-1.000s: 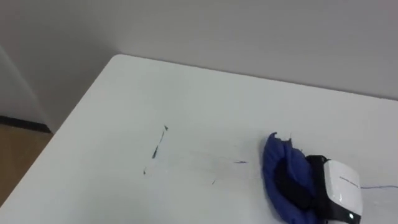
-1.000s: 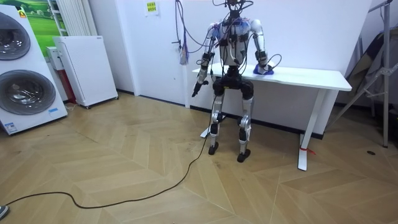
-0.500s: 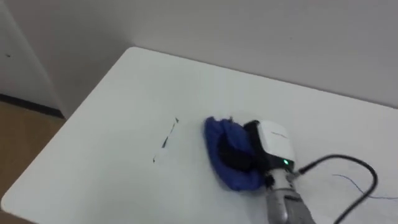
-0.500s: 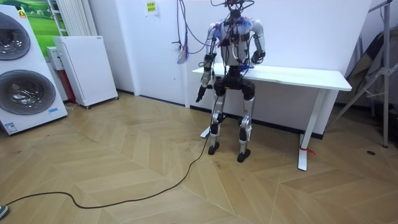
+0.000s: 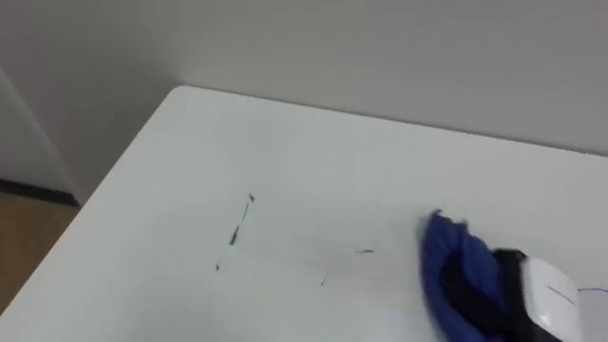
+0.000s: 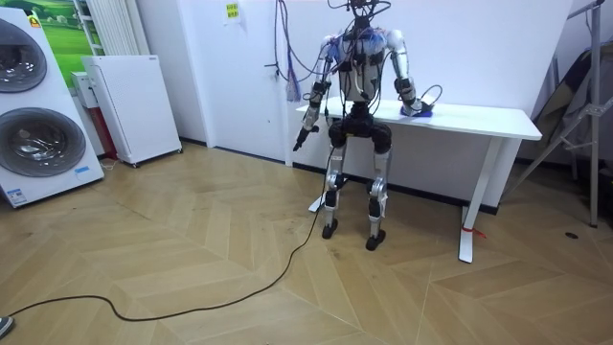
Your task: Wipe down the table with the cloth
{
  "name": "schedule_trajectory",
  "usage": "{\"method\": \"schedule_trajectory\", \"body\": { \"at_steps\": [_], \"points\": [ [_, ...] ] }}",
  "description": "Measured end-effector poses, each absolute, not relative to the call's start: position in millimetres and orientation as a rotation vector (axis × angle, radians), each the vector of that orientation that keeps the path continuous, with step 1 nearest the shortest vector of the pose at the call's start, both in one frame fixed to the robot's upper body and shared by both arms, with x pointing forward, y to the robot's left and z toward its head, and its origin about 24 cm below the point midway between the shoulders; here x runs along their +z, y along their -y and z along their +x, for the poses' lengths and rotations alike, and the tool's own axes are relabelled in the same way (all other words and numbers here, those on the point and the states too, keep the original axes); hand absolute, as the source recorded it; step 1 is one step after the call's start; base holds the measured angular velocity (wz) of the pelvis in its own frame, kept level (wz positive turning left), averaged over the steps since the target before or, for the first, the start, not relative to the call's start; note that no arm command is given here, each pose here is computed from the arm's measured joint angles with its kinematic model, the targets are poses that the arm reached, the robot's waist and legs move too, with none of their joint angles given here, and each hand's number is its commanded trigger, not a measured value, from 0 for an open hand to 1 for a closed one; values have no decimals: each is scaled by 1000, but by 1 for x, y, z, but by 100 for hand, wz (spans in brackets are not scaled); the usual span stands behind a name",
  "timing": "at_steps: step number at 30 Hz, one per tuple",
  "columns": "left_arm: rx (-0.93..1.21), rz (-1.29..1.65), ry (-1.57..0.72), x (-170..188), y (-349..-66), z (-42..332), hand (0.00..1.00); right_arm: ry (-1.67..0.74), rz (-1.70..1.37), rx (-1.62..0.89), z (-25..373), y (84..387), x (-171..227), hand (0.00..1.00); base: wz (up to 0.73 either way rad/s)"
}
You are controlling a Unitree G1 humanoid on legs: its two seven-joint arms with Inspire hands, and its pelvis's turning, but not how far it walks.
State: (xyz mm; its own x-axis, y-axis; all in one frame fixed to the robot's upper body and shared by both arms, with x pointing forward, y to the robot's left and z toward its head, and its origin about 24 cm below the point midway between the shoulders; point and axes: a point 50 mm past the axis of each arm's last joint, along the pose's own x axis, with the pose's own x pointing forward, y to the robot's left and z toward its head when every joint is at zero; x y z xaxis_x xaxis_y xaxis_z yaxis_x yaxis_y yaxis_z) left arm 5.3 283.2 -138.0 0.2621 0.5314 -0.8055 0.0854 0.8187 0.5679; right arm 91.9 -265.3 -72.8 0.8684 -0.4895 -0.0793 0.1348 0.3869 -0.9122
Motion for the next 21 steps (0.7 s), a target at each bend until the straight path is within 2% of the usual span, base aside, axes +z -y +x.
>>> {"method": "schedule_trajectory", "body": {
  "at_steps": [3,8,11,12,13,16,18,21],
  "points": [
    [300,582,-1276,-138,-282,10,0,-409,-1083,-424,93,268,-78,100,-2],
    [189,610,-1252,-145,-261,22,0,-413,-1061,-413,118,253,-76,100,-25],
    [149,620,-1250,-152,-250,33,0,-327,-1041,-247,158,212,-65,100,-51],
    [131,620,-1241,-153,-246,39,0,-234,-1047,-130,179,184,-58,100,-6],
    [112,628,-1231,-154,-243,44,0,-127,-1063,-30,200,157,-48,100,9],
    [88,623,-1222,-154,-237,48,0,71,-1058,125,234,110,-20,100,35],
    [83,618,-1239,-153,-238,40,0,114,-1074,147,241,106,-14,100,46],
    [92,593,-1301,-153,-238,16,0,45,-1143,151,234,122,-29,100,27]
  ]
}}
